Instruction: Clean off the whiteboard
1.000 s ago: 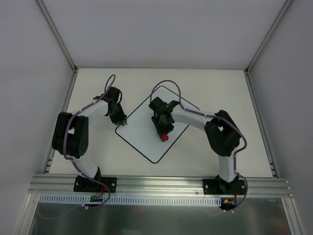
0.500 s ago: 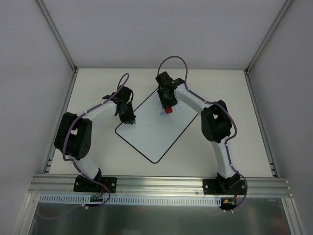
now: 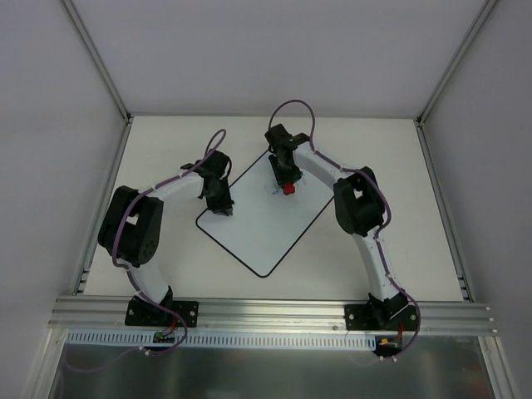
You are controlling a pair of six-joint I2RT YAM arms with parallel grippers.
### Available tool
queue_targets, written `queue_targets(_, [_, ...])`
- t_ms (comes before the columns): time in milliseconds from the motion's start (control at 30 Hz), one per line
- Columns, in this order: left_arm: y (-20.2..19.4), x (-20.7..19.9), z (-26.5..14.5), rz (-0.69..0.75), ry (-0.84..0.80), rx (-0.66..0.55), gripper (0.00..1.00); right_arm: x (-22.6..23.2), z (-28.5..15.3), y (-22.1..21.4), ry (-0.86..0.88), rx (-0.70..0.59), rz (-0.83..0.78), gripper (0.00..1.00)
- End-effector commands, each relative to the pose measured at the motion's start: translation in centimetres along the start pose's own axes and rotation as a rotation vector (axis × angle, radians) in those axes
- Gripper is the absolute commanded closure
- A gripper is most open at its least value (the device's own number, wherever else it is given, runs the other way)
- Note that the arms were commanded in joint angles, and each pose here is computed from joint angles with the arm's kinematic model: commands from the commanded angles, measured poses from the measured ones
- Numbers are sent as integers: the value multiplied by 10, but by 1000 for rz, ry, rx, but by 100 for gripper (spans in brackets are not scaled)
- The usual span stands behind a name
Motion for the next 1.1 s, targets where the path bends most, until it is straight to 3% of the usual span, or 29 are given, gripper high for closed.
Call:
queue_targets(0, [-8,0,5,25,-9,28,86,-5,-10,9,2,-27,0,73])
queue_targets(300, [-12,3,11,26,-12,41,88,-8,-21,10,40,-83,38,57])
queue_targets(567, [-12,3,12,27,-14,44,89,-10,-32,17,38,-136,70,57])
queue_targets(733, [-13,3,13,26,-16,49,89,-12,-31,17,49,-141,100,59])
queue_targets(1067, [-12,3,14,27,-14,50,91,-5,-14,9,82,-107,109,83])
Point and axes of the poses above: each gripper's point midway between its finger pads, its own z axis out along the fingers, its own x axis along the line the jaws close on, y = z × x, the point moved 7 cm from there along -z, back along the fingers, and after that the axes turned 4 degrees about -z, right-handed, at the moved point
